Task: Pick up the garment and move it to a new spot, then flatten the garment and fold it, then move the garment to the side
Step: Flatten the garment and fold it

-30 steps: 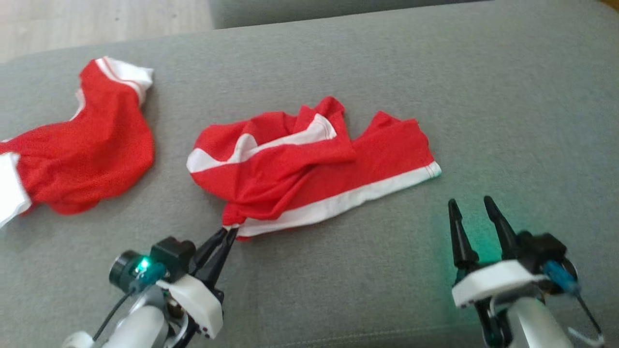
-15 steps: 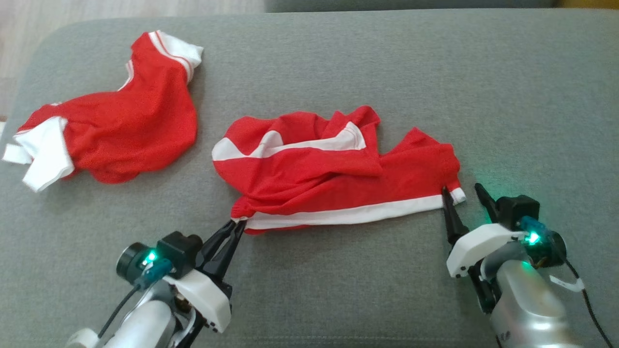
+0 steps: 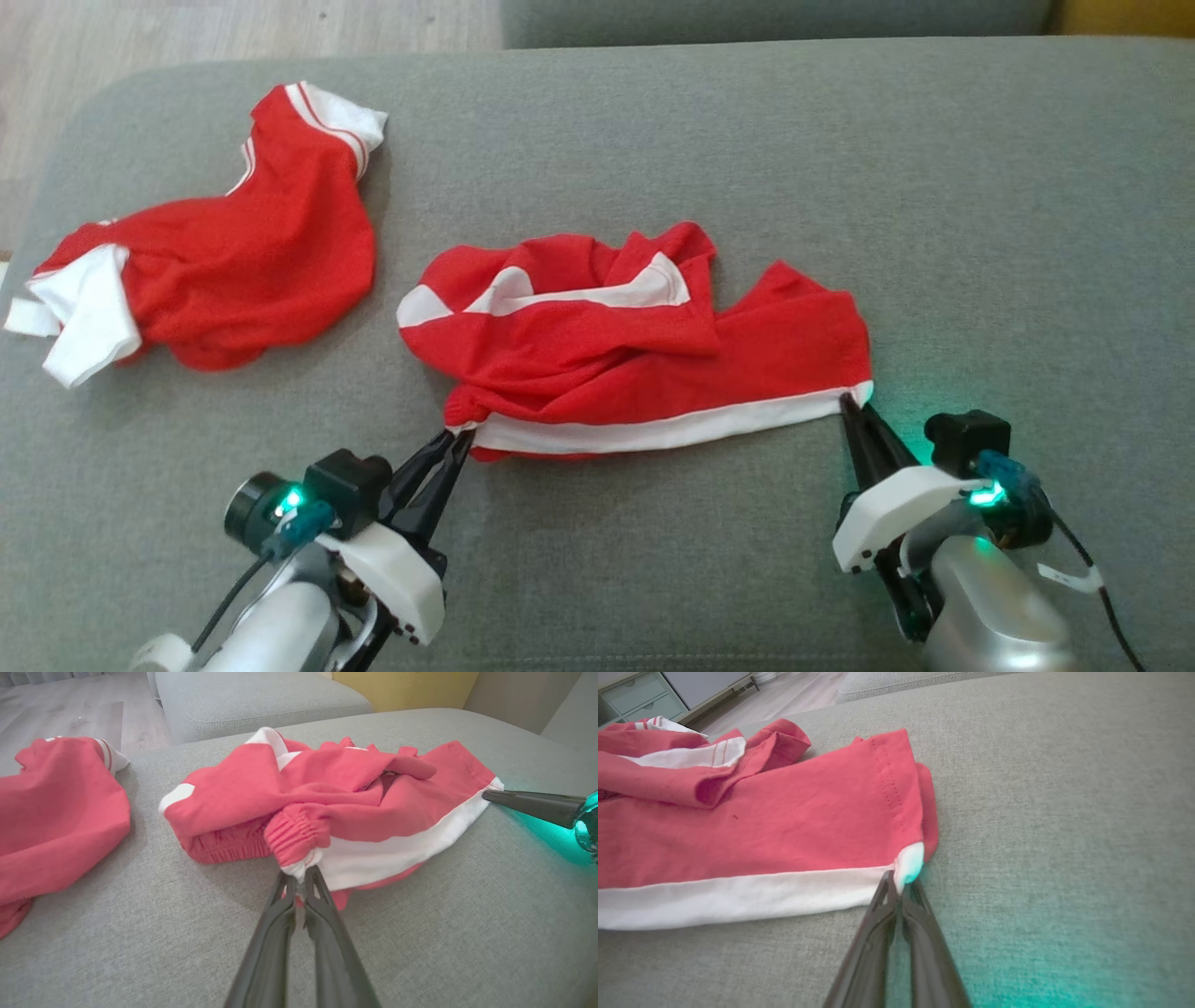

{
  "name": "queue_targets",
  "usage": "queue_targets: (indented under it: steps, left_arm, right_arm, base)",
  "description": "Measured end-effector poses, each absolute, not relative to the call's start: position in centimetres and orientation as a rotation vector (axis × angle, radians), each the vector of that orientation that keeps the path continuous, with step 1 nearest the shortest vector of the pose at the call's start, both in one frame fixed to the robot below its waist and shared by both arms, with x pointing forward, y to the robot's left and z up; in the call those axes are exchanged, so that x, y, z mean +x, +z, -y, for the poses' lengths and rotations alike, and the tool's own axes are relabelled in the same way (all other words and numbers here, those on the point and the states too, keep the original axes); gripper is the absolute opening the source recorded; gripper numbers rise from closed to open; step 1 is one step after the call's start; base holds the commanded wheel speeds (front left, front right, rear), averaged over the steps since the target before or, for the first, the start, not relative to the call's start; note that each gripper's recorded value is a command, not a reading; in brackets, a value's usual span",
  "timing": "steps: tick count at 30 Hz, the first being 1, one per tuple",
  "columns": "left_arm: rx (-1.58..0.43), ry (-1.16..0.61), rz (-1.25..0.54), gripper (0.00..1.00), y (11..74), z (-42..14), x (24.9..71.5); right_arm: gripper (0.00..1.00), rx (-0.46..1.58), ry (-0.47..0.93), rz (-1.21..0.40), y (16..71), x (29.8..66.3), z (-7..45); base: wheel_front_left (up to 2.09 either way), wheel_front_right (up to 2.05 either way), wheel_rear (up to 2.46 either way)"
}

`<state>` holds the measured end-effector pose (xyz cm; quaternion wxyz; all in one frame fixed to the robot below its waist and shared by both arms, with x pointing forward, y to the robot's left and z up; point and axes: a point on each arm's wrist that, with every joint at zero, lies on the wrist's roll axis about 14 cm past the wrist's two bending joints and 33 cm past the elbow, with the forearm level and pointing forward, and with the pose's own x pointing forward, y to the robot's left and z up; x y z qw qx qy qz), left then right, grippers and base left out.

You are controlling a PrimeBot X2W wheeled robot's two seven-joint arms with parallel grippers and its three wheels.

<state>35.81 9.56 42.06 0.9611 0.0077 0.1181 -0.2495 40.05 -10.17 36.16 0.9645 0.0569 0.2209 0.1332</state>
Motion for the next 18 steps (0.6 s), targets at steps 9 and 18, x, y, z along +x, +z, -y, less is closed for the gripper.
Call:
queue_targets:
  steps: [9, 18]
  left_arm:
    - [-0.039, -0.565, -0.183, 0.0, 44.9, -8.0, 37.0]
    - [-0.124, -0.83, 0.058, 0.0, 62.6, -0.9, 44.6]
  right_arm:
    - [0.0, 0.135, 0.245, -0.26, 41.7, 42.4, 11.0]
    - [0.0, 0.083, 0.163, 0.185, 59.7, 48.7, 16.5]
  base:
    - [0.0, 0.0, 0.0]
    - [0.0, 0.0, 0.0]
